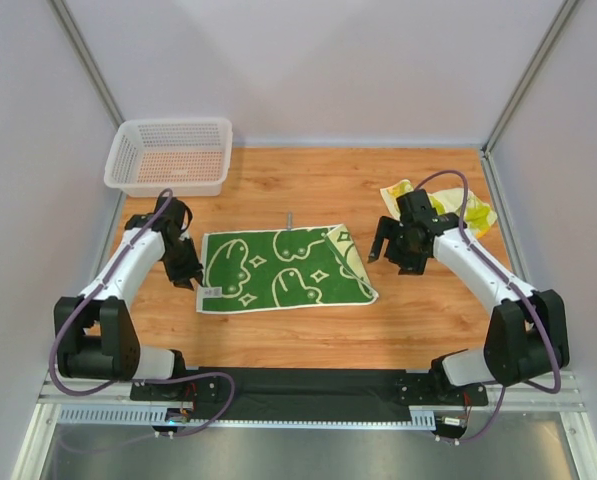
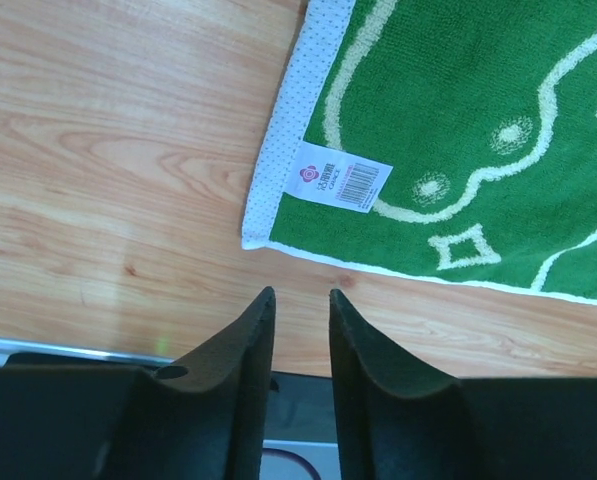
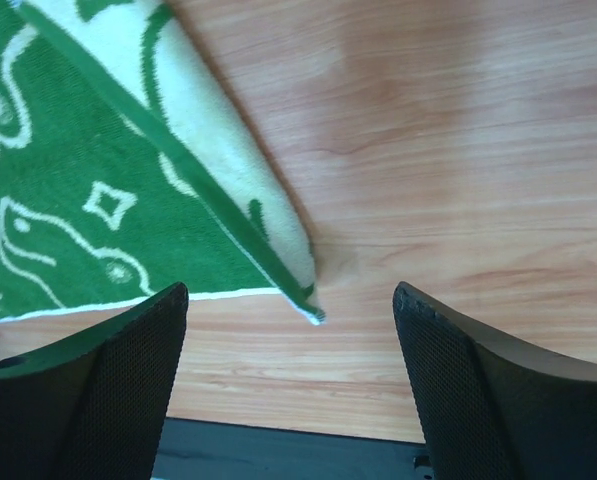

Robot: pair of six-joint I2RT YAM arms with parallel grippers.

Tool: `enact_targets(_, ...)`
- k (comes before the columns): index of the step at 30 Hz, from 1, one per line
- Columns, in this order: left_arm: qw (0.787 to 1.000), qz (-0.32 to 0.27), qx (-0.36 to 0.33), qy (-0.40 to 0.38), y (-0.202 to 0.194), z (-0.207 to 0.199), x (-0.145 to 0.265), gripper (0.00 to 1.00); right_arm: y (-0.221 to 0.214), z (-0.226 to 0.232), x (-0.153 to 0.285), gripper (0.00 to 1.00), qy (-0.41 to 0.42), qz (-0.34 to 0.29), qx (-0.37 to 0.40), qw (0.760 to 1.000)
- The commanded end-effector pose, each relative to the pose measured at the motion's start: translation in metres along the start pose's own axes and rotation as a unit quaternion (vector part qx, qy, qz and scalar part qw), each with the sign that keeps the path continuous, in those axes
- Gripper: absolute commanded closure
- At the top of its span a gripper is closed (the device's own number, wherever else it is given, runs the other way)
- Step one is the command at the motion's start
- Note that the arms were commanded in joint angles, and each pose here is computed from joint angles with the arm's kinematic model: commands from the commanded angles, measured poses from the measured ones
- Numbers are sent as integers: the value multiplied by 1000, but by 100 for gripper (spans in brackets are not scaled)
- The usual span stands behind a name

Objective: Roll the towels
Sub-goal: Flatten the towel

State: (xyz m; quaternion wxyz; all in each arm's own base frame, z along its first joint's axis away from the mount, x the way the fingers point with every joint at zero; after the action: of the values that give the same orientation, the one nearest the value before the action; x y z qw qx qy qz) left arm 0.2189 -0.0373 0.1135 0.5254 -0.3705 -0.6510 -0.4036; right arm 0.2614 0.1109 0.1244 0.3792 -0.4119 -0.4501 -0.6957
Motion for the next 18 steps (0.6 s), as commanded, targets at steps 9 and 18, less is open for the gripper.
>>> enact_targets(9, 1000, 2, 17, -15, -5, -2, -12, 76, 47, 110, -18, 33, 80, 10, 163, 983)
enact_targets(18, 998, 36, 10, -53, 10, -24, -42, 100, 71, 192, -84, 90, 186, 94, 163, 964)
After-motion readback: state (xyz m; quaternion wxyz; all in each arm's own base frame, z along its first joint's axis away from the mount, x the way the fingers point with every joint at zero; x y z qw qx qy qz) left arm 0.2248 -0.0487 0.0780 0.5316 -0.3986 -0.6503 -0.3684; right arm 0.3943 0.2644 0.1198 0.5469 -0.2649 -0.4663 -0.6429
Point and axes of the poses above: each gripper's point midway between its finger pads, its own x axis back along the fingers, its own z axis along the line the jaws close on, y = z × x, the point moved 3 cm from there along x, back along the fingers, and after that the axes turned 1 degree about x, right-handed, at the moved point
